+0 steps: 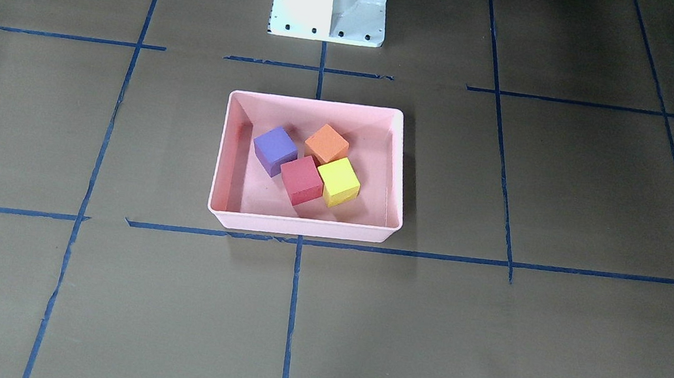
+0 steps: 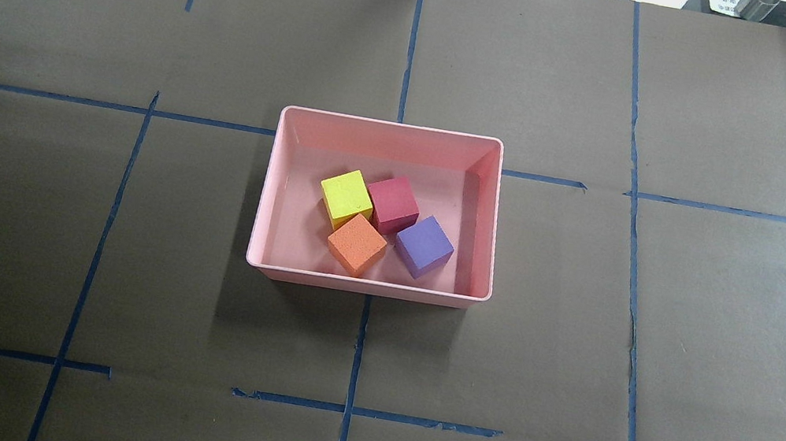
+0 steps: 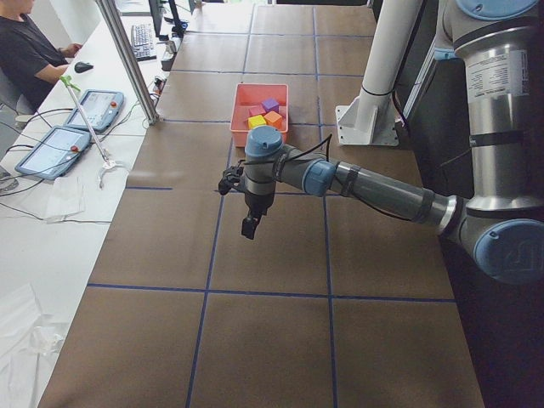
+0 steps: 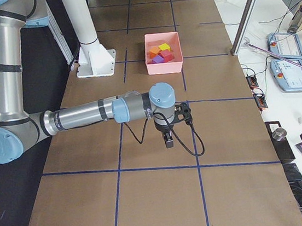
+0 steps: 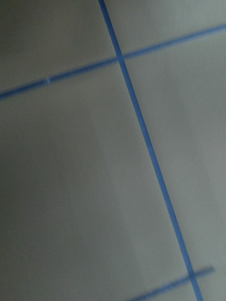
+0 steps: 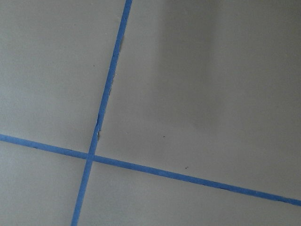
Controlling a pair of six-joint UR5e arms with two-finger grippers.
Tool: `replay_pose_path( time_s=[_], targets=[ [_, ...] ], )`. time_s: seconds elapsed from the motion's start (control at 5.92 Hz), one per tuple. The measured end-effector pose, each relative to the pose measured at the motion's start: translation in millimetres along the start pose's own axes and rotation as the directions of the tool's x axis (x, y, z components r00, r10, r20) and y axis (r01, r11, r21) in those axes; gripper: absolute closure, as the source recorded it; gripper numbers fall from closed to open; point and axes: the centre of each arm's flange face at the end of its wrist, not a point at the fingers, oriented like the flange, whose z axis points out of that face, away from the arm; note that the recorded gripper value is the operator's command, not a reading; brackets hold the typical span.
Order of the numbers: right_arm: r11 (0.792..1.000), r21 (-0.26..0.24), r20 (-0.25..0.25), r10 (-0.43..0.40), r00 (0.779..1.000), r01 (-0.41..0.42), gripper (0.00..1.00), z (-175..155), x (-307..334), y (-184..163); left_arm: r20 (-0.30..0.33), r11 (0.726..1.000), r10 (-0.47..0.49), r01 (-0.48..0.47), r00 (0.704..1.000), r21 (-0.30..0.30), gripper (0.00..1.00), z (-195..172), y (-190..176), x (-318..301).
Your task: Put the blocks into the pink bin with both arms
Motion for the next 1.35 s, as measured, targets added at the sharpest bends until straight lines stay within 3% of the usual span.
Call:
replay_pose_path(
  time_s=[0.34, 0.85, 1.35],
  targets=[
    [1.000, 0.002, 0.004, 0.016, 1.000, -0.016, 0.00, -1, 16, 22, -0.047, 0.997, -0.057, 0.054, 0.997, -0.058, 0.00, 13, 42, -76],
    [0.999, -0.007, -0.012, 0.031, 0.999, -0.031, 0.00, 1, 23, 33, -0.116, 0.980, -0.167, 0.152, 0.979, -0.130, 0.00, 35, 95, -95],
    [0.998, -0.034, -0.051, 0.048, 0.998, -0.050, 0.00, 8, 31, 49, -0.141, 0.978, -0.180, 0.162, 0.974, -0.131, 0.00, 38, 97, -96]
  ],
)
